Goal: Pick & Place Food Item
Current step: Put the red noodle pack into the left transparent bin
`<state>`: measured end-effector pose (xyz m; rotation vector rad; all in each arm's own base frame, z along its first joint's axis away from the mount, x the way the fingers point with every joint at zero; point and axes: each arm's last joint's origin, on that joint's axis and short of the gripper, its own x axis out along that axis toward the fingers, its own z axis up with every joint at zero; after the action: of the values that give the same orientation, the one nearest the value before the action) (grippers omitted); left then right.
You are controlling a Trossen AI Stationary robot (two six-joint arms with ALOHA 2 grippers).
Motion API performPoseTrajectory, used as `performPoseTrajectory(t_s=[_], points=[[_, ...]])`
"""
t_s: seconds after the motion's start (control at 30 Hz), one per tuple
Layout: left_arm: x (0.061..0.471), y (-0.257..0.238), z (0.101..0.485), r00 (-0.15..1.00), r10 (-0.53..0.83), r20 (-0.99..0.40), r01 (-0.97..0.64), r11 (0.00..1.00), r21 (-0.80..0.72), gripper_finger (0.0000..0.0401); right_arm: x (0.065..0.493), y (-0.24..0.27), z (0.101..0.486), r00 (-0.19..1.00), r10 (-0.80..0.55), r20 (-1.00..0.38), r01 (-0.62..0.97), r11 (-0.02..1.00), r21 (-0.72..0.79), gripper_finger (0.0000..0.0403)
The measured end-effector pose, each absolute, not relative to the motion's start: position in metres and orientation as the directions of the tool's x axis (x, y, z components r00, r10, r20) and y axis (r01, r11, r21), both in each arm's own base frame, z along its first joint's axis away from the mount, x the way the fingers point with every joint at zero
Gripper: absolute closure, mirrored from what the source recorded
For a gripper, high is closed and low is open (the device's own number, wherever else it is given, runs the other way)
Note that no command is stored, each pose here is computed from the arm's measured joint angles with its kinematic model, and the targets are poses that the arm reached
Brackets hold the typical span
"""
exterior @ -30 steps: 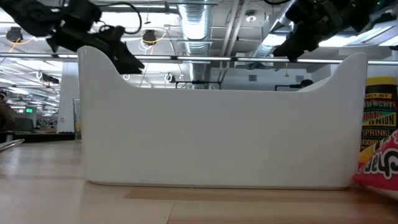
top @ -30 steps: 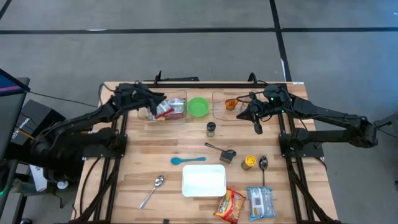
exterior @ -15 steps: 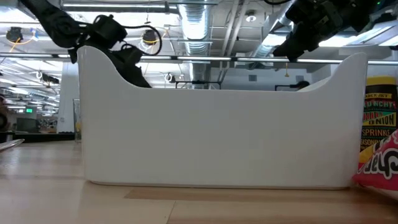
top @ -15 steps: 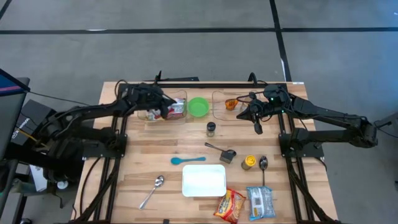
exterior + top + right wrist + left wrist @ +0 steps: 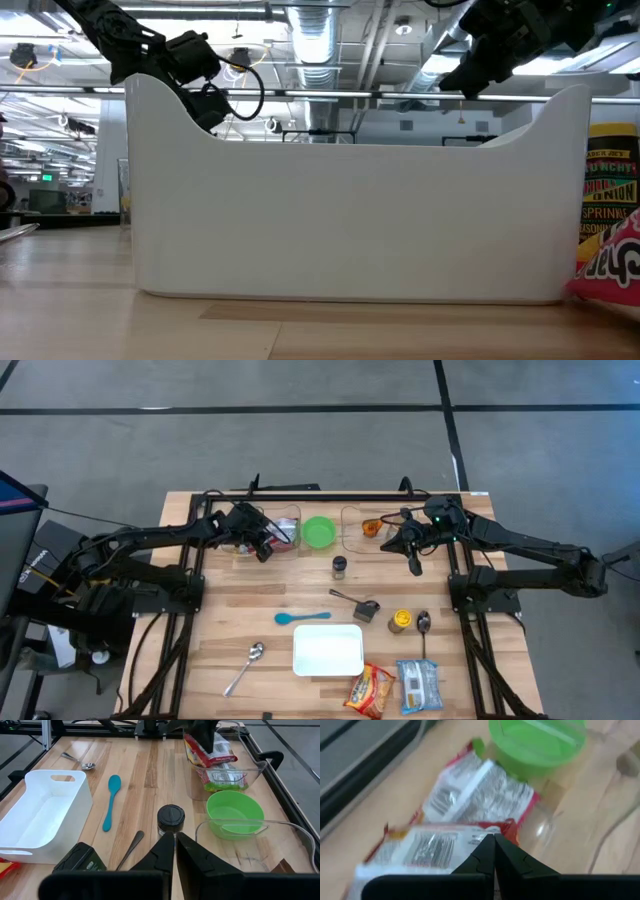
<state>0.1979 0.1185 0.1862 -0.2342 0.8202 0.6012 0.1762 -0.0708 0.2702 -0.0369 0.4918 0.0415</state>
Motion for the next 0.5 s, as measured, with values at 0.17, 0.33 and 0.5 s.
performPoseTrajectory(t_s=[0.17, 0.33, 0.5], points=[[0.1929, 0.1138, 0.1809, 0.445, 0.414, -0.794, -0.603, 0.794, 0.076, 0.0401, 0.1761, -0.0709, 0.2701, 0.881, 0.031, -0.473, -0.048, 0.999, -0.025, 0.0390], [0.1888, 0.1112, 0.1784, 0.392, 0.413, -0.822, -0.610, 0.785, 0.103, 0.0401, 0.1761, -0.0709, 0.2702, 0.881, 0.031, -0.473, -0.048, 0.999, -0.025, 0.0390], [0.1880, 0.1113, 0.1780, 0.379, 0.423, -0.823, -0.633, 0.768, 0.103, 0.0401, 0.1761, -0.0709, 0.2702, 0.881, 0.030, -0.473, -0.048, 0.999, -0.026, 0.0390]])
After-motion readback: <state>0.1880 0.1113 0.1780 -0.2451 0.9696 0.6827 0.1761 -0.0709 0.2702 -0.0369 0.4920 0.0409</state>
